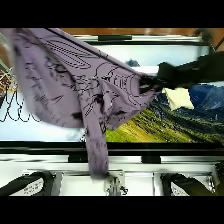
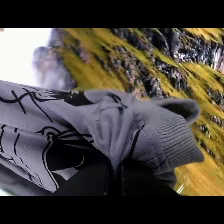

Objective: Fold the shirts.

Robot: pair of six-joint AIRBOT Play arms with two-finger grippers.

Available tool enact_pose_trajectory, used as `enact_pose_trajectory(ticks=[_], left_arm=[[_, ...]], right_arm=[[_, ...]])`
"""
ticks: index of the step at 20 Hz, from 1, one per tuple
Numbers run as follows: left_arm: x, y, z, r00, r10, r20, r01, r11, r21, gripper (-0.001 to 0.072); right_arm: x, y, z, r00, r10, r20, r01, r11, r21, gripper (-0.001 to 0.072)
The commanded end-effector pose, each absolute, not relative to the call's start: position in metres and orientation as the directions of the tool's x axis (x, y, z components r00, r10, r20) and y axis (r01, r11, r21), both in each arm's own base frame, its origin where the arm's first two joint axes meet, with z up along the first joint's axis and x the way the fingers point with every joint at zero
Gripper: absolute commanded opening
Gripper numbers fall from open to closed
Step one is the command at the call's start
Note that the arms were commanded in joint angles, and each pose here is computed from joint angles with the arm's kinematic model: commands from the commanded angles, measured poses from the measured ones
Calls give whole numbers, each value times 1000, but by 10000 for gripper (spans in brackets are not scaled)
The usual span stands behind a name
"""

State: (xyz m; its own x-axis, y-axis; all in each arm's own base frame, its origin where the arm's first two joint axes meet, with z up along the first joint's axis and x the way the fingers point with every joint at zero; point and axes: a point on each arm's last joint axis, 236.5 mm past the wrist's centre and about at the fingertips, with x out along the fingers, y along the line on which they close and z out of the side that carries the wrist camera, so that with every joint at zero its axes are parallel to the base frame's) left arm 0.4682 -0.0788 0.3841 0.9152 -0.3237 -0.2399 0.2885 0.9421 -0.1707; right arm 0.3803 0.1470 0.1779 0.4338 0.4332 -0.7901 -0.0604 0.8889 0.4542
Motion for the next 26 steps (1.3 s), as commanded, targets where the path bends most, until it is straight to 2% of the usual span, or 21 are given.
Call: enact_pose_trajectory(ticks=[1,5,8,9,10,11,12,15,16,17,19,21,22,23,26], left_arm=[[561,-114,287,857,-416,-304,307,887,-346,53],[615,-154,174,798,-442,-409,283,875,-393,54],[616,-186,108,716,-480,-507,288,865,-411,57],[614,-193,97,694,-490,-527,292,862,-415,93],[610,-198,91,675,-498,-544,297,859,-417,274],[606,-198,91,664,-504,-553,301,857,-418,549],[601,-195,98,648,-511,-564,309,854,-419,713],[564,-165,119,523,-515,-679,328,857,-397,711],[543,-144,116,452,-468,-759,274,883,-381,693],[514,-119,105,359,-392,-847,191,919,-345,581],[450,-83,80,132,-253,-959,134,963,-235,561],[399,-94,60,-20,-267,-964,158,951,-267,572],[376,-107,47,-68,-300,-952,154,939,-307,676],[357,-119,33,-94,-327,-940,142,931,-337,715],[304,-157,-12,-144,-438,-887,76,889,-451,715]], right_arm=[[452,167,78,408,466,-786,105,830,547,67],[527,168,28,554,442,-706,178,765,619,68],[540,166,3,560,426,-711,215,754,621,70],[537,168,-4,543,431,-721,224,753,619,98],[535,168,-5,533,434,-727,219,759,614,192],[534,168,0,536,438,-722,187,772,607,415],[533,165,12,547,439,-712,128,797,590,508],[524,134,74,597,420,-683,-17,859,512,508],[518,117,94,614,397,-683,-25,874,486,508],[510,98,110,623,368,-691,-19,890,456,508],[485,61,120,595,298,-746,5,927,374,508],[455,34,109,502,255,-826,18,952,305,508],[440,28,101,443,258,-859,15,955,295,508],[430,25,96,402,262,-877,10,957,290,508],[423,25,93,371,270,-889,-13,958,286,508]])
